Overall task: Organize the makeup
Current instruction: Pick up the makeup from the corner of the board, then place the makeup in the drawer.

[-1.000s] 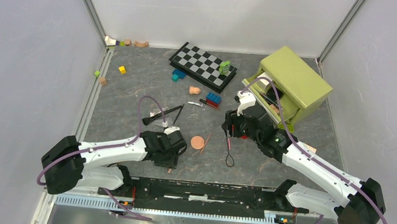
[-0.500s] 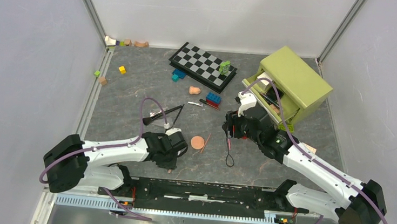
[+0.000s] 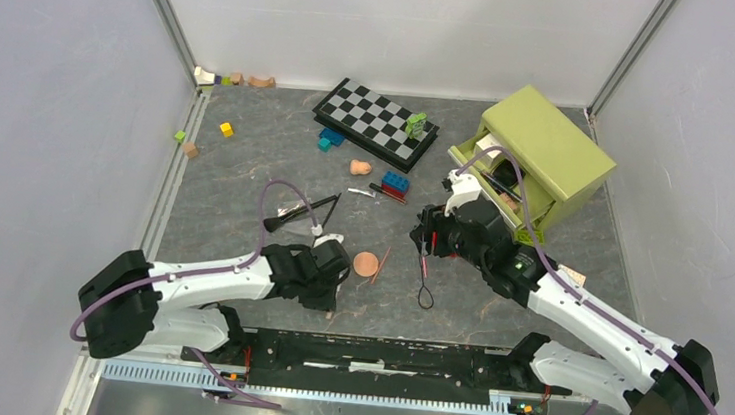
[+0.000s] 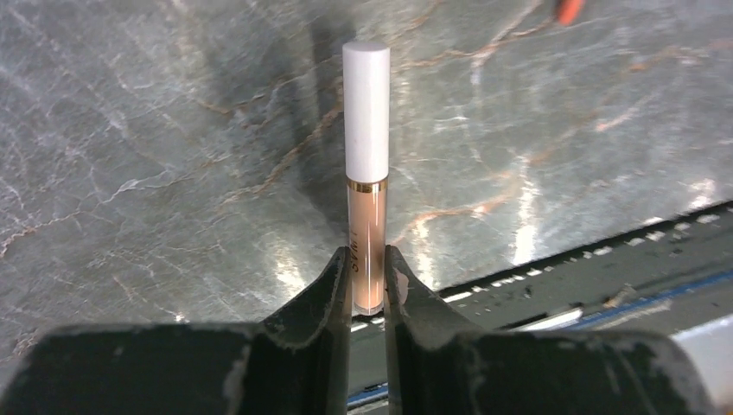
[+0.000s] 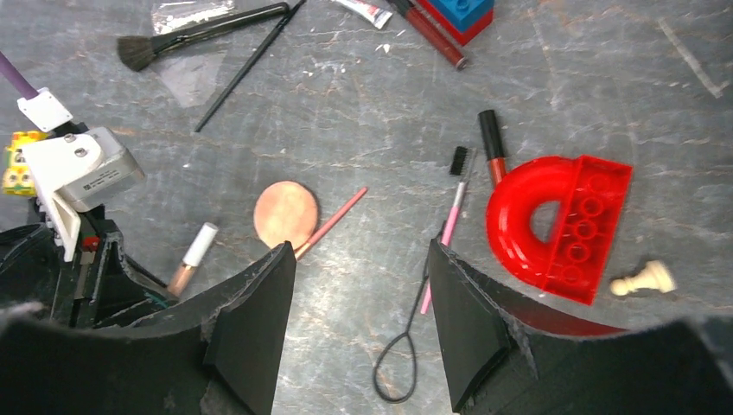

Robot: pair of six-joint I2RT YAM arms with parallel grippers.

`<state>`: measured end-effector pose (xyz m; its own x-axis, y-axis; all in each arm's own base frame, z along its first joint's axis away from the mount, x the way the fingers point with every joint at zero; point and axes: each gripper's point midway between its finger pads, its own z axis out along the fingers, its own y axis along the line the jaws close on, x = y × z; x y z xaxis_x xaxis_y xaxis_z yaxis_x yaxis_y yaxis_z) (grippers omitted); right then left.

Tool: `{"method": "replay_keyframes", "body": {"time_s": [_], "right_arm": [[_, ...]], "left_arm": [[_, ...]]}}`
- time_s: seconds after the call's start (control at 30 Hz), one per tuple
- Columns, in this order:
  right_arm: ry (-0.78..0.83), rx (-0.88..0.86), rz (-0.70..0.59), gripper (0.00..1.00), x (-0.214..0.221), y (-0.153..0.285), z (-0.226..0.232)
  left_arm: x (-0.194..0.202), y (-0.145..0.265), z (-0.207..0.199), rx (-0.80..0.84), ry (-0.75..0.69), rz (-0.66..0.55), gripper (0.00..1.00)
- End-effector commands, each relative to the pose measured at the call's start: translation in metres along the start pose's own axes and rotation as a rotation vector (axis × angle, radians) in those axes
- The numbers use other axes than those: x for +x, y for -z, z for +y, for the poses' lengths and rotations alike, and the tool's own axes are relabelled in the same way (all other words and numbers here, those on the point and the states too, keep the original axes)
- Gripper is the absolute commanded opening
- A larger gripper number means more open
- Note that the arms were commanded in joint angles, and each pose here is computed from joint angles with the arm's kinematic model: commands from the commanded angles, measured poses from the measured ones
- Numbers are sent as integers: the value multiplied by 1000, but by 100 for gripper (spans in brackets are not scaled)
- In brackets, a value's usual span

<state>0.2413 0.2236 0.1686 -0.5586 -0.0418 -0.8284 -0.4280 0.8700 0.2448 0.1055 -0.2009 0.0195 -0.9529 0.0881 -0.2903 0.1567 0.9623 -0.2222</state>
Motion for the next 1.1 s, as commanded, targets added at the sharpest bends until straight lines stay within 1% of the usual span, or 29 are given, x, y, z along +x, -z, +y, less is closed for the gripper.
{"method": "replay_keyframes", "body": {"time_s": [0.0,0.13,0.2,0.27,0.33,0.47,0.63,0.8,0.93,1.07], "right_arm": [[-150,-91,-19,65,-2,2,20],[-322,-291,9,65,9,3,57],[-417,-399,-17,65,7,6,74],[-481,-471,-16,65,16,8,83],[-498,-488,-11,65,21,6,87],[-489,-496,-9,65,30,7,93],[-531,-504,-51,65,31,11,92],[-537,-499,-43,63,33,9,92],[-549,-479,-24,57,39,5,90],[-551,-498,-6,47,41,4,94]], "left_arm": [[-44,33,-50,198,-65,-160,14],[-73,63,-82,316,-90,-268,13],[-85,77,-98,383,-92,-316,13],[-94,86,-112,440,-88,-350,13],[-101,91,-122,480,-81,-368,13],[-104,94,-135,525,-83,-367,12],[-101,89,-138,539,-90,-343,12],[-101,91,-141,549,-98,-343,11],[-101,92,-144,562,-106,-344,11],[-102,91,-142,557,-106,-351,11]]}}
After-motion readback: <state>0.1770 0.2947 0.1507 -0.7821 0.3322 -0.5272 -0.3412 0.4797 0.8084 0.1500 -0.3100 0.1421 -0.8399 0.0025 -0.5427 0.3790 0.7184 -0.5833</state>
